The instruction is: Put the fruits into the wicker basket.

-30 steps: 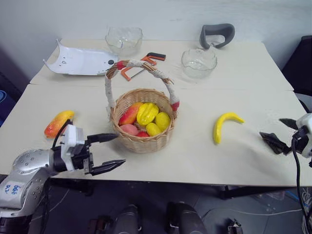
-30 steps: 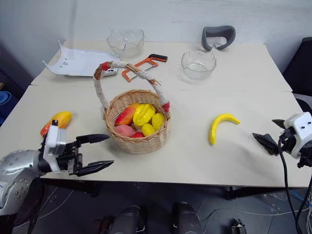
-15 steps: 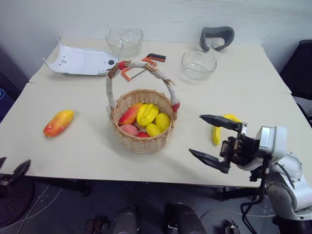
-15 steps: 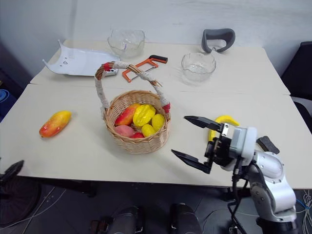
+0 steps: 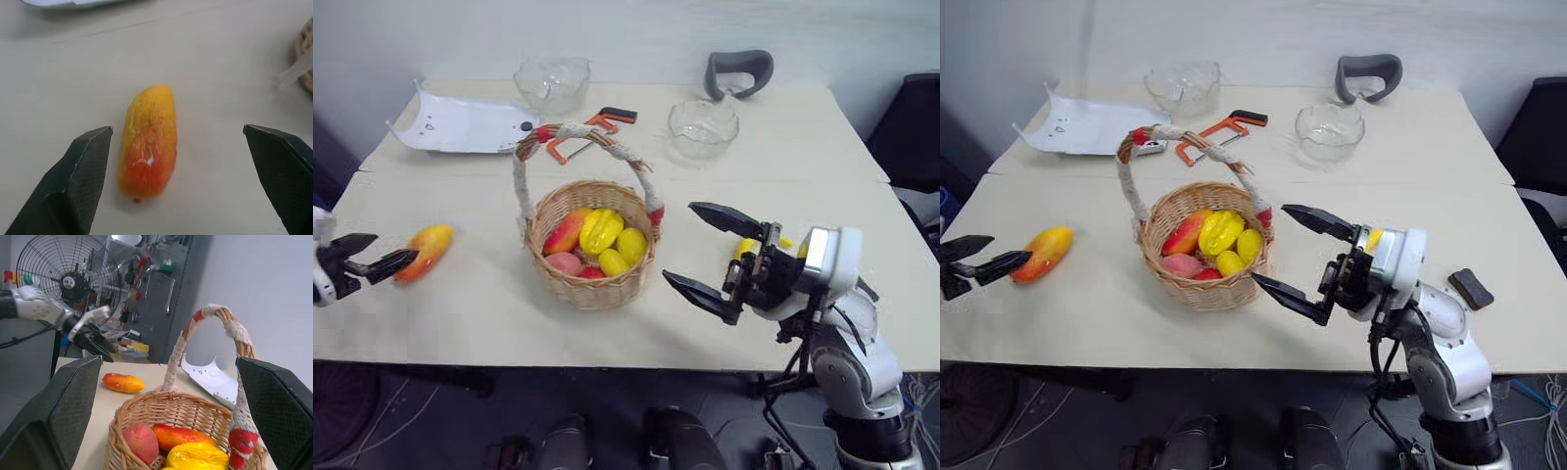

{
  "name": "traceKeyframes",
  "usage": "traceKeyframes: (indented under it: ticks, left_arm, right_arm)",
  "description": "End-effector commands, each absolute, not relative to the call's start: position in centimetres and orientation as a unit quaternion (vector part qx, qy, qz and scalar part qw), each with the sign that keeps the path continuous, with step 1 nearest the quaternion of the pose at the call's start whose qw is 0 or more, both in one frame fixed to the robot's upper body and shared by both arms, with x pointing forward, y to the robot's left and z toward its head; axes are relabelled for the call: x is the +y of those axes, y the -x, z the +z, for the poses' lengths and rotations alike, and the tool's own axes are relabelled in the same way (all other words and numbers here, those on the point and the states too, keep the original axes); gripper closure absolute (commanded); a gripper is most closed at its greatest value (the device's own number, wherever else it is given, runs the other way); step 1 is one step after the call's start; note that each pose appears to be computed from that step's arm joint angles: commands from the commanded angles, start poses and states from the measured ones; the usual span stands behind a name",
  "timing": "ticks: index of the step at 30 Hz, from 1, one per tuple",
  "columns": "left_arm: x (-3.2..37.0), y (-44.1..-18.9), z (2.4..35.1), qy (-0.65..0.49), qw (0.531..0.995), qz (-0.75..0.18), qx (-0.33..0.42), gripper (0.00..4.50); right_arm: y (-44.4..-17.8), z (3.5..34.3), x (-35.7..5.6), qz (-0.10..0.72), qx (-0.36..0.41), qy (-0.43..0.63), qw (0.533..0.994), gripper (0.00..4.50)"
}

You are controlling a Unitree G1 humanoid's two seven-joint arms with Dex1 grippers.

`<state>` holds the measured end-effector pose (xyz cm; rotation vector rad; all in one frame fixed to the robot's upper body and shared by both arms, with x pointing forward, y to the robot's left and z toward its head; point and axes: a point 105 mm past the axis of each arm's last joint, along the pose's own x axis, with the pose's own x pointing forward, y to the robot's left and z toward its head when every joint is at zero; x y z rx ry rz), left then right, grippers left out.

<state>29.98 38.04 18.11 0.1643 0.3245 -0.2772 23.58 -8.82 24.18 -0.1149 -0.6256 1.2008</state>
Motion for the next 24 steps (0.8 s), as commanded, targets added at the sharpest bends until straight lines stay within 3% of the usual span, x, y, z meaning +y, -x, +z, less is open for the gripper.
traceKeyframes:
  ticks: [1, 8, 11, 15, 17, 19, 22, 24]
  left_arm:
    - [39.8, -31.2, 17.7, -0.113, 0.968, -0.112, 0.194, 0.0]
    - [40.5, -32.4, 15.4, -0.095, 0.958, -0.113, 0.246, 0.0]
    - [40.7, -32.2, 14.9, -0.097, 0.954, -0.118, 0.258, 0.56]
    - [40.6, -31.8, 15.4, -0.102, 0.957, -0.142, 0.23, 1.74]
    - [40.0, -31.5, 16.3, -0.102, 0.961, -0.172, 0.192, 1.94]
    - [38.5, -29.9, 17.5, -0.09, 0.95, -0.253, 0.161, 1.94]
    - [36.2, -25.4, 17.7, -0.106, 0.895, -0.386, 0.198, 1.94]
    - [35.0, -23.6, 18.2, -0.103, 0.875, -0.427, 0.203, 1.94]
  right_arm:
    - [-23.3, 24.8, -8.6, 0.558, -0.305, 0.066, 0.769, 0.02]
    - [-23.3, 24.3, -9.3, 0.539, -0.289, 0.076, 0.788, 0.02]
    - [-23.8, 24.5, -9.9, 0.525, -0.288, 0.085, 0.796, 0.0]
    - [-24.1, 24.3, -10.9, 0.509, -0.281, 0.088, 0.809, 0.0]
    - [-24.1, 24.3, -11.4, 0.501, -0.275, 0.083, 0.816, 0.0]
    - [-24.0, 23.8, -12.0, 0.497, -0.262, 0.087, 0.823, 0.0]
    - [-23.8, 22.3, -13.2, 0.493, -0.229, 0.099, 0.833, 0.0]
    - [-23.7, 21.8, -13.8, 0.488, -0.216, 0.096, 0.84, 0.0]
